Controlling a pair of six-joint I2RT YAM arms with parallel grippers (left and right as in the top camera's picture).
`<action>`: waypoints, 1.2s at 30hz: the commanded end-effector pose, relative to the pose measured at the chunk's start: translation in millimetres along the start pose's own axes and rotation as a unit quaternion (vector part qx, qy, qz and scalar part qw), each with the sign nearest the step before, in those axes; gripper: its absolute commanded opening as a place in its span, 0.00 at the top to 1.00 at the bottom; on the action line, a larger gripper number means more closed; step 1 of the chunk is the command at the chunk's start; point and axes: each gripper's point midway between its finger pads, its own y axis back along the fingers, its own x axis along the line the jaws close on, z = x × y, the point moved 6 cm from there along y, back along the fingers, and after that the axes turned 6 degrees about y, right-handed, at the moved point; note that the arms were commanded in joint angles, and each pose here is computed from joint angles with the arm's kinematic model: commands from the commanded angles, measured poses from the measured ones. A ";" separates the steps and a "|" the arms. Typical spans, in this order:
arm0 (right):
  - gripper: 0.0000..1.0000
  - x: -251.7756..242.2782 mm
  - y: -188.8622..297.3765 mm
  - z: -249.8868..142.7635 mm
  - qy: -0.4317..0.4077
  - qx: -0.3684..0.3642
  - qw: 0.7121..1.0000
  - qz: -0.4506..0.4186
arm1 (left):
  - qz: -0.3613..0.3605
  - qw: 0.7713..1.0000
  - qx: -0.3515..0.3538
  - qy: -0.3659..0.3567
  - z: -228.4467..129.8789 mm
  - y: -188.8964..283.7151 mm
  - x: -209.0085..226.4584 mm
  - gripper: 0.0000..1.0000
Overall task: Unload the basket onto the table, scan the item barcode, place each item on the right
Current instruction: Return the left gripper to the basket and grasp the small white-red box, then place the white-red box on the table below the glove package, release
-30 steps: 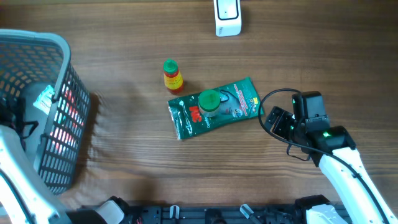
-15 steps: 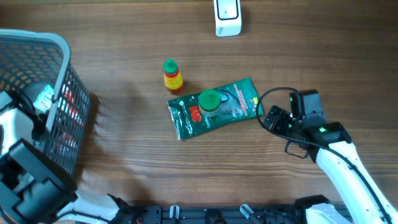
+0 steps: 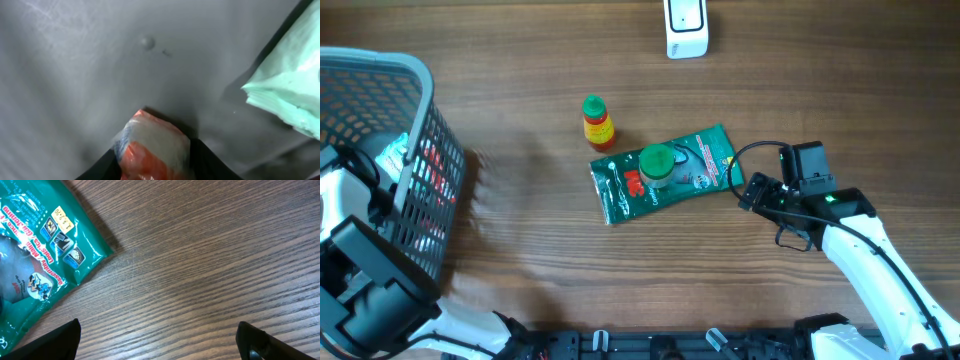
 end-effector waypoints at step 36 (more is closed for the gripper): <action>0.01 0.2 249.0 -16.2 0.106 -0.364 0.901 0.210 | -0.408 0.812 -0.027 -0.416 -313.2 223.6 -87.6 0.61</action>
